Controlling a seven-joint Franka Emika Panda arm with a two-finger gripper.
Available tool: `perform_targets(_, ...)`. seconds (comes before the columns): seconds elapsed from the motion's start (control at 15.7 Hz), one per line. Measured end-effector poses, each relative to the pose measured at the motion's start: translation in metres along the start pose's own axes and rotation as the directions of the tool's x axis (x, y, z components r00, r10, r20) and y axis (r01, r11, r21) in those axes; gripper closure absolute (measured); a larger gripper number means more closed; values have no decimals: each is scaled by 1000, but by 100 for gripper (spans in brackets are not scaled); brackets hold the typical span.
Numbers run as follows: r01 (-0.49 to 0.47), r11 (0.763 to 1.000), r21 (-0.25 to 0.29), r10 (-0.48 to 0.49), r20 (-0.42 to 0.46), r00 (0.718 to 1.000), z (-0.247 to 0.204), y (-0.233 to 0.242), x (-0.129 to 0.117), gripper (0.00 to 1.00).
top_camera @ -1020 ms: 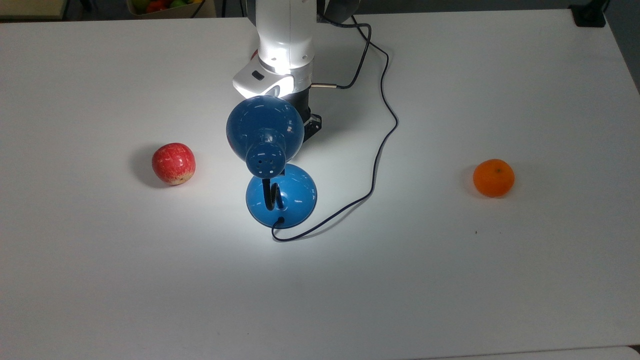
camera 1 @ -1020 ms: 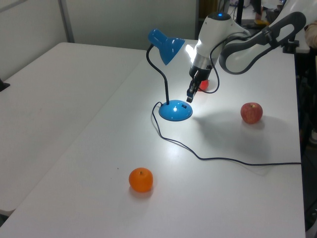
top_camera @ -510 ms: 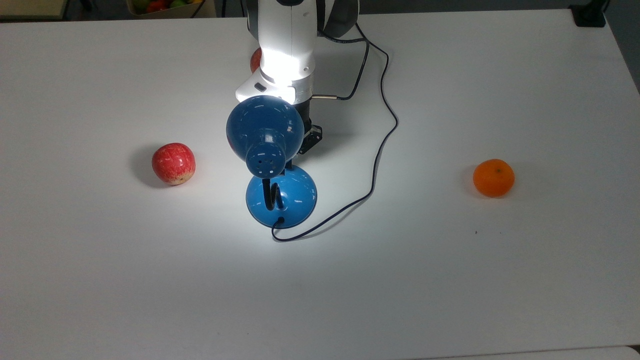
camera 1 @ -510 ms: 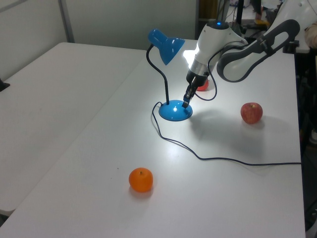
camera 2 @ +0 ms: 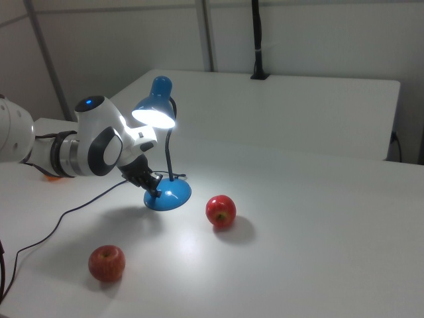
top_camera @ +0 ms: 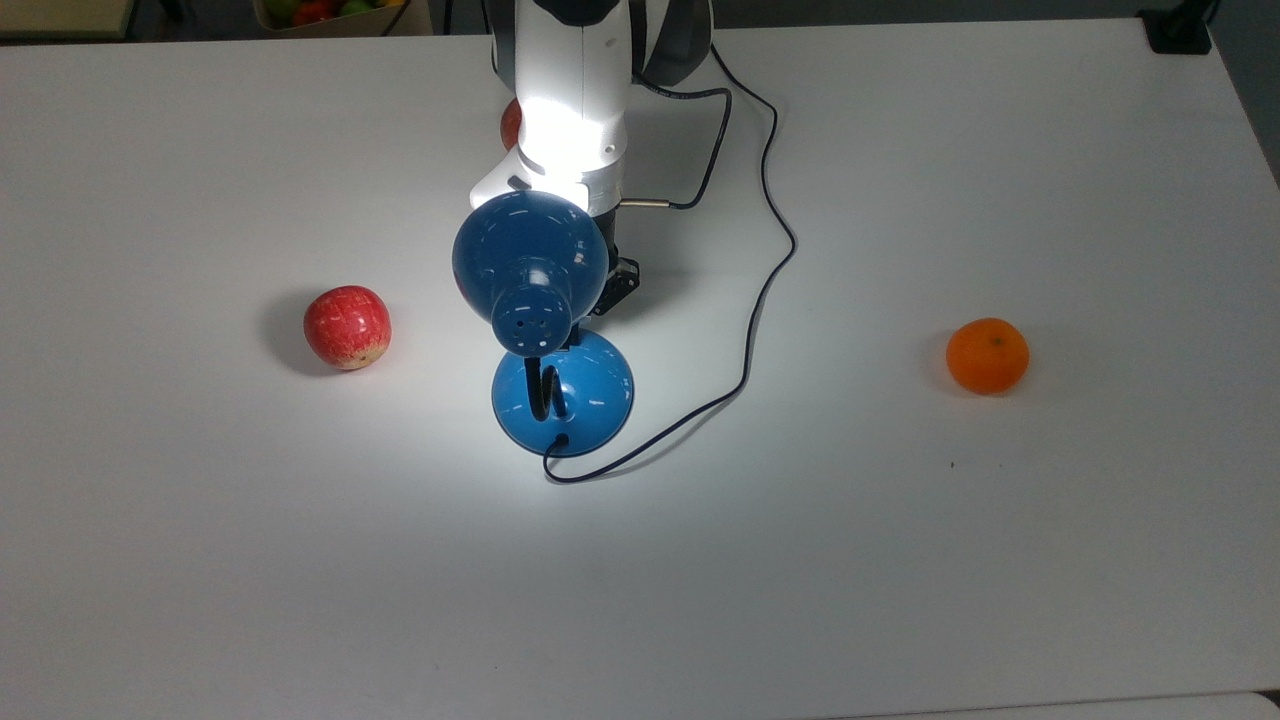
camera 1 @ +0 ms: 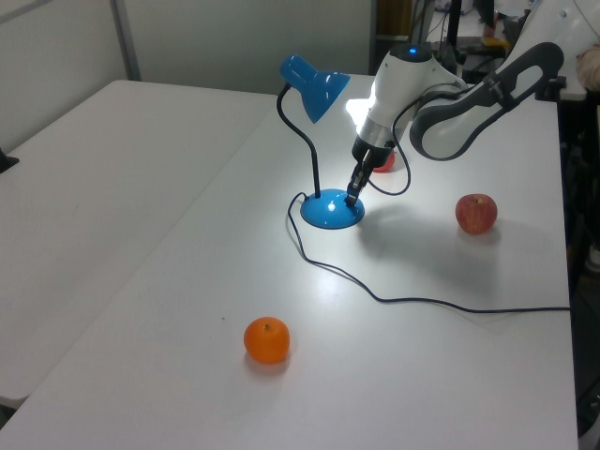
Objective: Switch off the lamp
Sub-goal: 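Press the switch on the lamp base with the gripper fingertips, then lift the gripper up and away from the lamp base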
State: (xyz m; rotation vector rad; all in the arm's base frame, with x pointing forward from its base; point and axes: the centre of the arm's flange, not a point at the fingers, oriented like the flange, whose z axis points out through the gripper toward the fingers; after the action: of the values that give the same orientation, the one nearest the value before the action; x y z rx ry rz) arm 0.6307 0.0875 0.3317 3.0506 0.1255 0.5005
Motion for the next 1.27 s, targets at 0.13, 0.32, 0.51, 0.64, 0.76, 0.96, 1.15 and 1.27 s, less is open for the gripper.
perform_targets(0.13,2,1000,-2,-2,-1,1000,0,0,0,99)
perform_targets(0.32,-3,1000,-4,3,-1,1000,0,4,0,99)
perform_targets(0.51,-6,1000,-5,6,-1,1000,1,6,1,99)
perform_targets(0.64,-7,1000,-5,7,0,1000,1,7,0,99)
perform_targets(0.76,-7,1000,-5,7,2,1000,2,7,0,99)
perform_targets(0.96,-8,1000,-7,8,10,1000,3,7,-1,99)
perform_targets(1.15,-12,1000,-23,14,91,996,7,10,-10,99)
perform_targets(1.27,-14,999,-37,19,152,988,9,14,-16,99)
